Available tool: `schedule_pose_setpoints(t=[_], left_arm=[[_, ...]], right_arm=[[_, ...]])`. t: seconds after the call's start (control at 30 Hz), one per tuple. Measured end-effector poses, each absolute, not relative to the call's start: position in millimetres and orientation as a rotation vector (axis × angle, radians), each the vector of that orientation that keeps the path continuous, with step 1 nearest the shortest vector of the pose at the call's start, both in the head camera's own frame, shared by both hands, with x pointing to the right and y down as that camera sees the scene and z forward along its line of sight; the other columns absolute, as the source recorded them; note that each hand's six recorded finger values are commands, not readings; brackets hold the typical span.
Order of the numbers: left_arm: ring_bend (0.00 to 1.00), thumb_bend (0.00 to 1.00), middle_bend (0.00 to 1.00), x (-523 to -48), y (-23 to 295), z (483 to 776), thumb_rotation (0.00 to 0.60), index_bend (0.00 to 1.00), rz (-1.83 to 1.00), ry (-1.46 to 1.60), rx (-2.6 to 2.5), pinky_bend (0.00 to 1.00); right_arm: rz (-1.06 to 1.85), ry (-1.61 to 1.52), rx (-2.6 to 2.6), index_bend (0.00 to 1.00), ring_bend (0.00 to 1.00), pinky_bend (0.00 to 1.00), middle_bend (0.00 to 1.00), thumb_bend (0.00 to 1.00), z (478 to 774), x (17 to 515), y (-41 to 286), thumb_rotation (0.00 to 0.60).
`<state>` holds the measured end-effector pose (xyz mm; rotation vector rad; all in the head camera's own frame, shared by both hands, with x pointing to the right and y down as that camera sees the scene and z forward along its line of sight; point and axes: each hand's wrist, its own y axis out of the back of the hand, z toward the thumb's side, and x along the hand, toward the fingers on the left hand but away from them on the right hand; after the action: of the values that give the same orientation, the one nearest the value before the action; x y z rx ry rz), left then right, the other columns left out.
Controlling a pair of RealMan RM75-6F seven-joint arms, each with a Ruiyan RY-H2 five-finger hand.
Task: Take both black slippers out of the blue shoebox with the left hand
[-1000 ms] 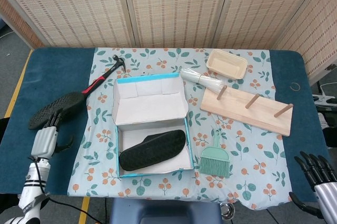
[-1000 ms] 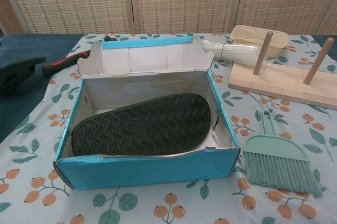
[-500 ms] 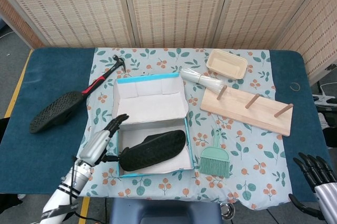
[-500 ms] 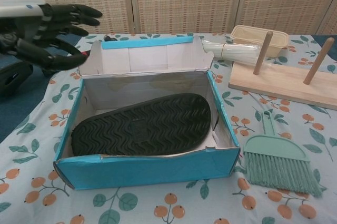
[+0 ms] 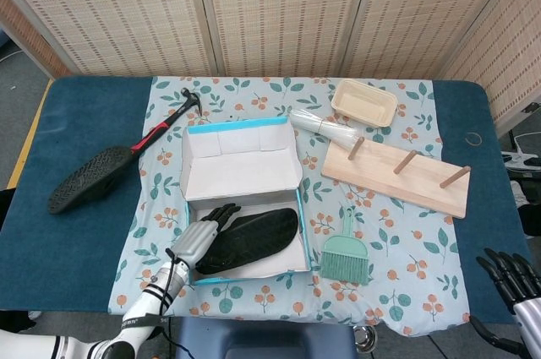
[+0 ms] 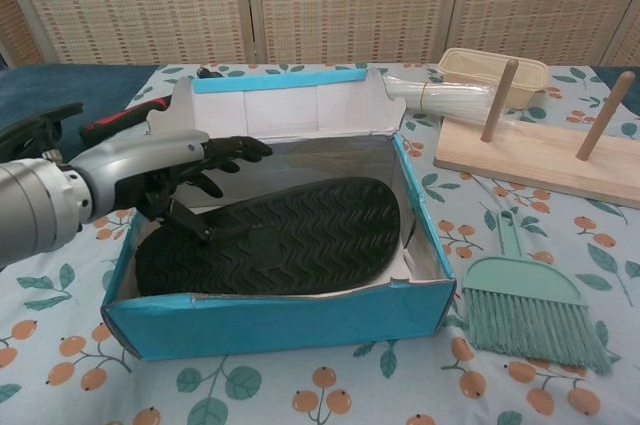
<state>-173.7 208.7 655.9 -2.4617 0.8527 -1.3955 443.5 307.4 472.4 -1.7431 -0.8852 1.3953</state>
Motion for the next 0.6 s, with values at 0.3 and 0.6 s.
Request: schedule_pose_setpoints(t=[0.3,0.6], left_arm=[[0.15,0.36,0.17,-177,216,667,0.600,0.10,-1.496,0.760,-2.478,0.29],[0.31,0.34,0.40,-179,220,673,0.600,0.33,-1.612,0.598,-2.444,0.36]], right_arm=[[1.396,-0.882,-1.738,0.00,0.00,0.00,0.00,0.22,472,442,309,0.465],[1.403,-0.886,-1.725,0.00,0.00,0.00,0.00,0.22,472,443,308,0.466]])
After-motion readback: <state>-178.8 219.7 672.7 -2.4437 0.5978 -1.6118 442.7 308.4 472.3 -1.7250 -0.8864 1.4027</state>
